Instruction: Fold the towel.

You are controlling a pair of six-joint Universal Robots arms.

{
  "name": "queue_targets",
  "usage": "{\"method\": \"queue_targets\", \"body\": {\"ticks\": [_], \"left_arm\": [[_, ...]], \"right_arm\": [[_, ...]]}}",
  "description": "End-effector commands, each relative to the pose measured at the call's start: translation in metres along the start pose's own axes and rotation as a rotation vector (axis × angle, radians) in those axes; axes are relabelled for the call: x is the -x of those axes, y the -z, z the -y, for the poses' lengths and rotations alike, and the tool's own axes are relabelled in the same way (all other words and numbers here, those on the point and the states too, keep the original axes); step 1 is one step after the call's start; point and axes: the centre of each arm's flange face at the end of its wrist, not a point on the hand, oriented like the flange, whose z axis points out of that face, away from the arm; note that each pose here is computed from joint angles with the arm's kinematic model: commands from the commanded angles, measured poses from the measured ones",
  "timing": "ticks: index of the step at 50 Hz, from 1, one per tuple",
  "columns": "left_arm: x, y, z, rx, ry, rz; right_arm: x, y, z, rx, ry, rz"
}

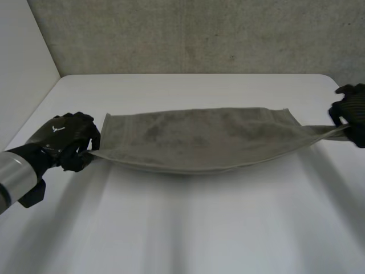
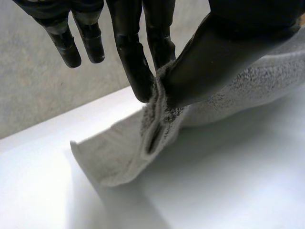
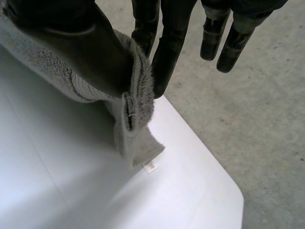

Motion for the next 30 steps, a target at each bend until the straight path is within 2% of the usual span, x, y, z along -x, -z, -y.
{"method": "queue_targets", "body": {"ticks": [1, 7, 10, 15, 16, 21, 26, 30], "left_arm": [[-0.010, 0.025, 0.023, -0.046, -0.008, -0.057], [-0.010, 0.024, 0.035, -0.086, -0.025, -0.105], [-0.001, 0.004, 0.024, -0.029, 0.003, -0.117], [0.017, -0.048, 0.001, 0.073, 0.065, -0.154], [0.017, -0.048, 0.001, 0.074, 0.065, -0.154], [0.023, -0.088, -0.013, 0.115, 0.075, -0.178], [0.040, -0.129, -0.024, 0.139, 0.054, -0.090], [0.038, -0.144, -0.027, 0.134, 0.037, -0.078]], "right_arm": [[-0.020, 0.028, 0.016, -0.077, -0.029, 0.042], [-0.022, 0.026, 0.015, -0.088, -0.018, 0.047], [-0.023, 0.017, 0.011, -0.078, -0.017, 0.052], [0.001, -0.043, -0.008, 0.000, -0.007, 0.103], [0.001, -0.044, -0.008, 0.000, -0.007, 0.103], [0.012, -0.093, -0.032, 0.092, 0.062, 0.091], [0.017, -0.120, -0.041, 0.117, 0.073, 0.068], [0.027, -0.135, -0.047, 0.137, 0.069, 0.056]]}}
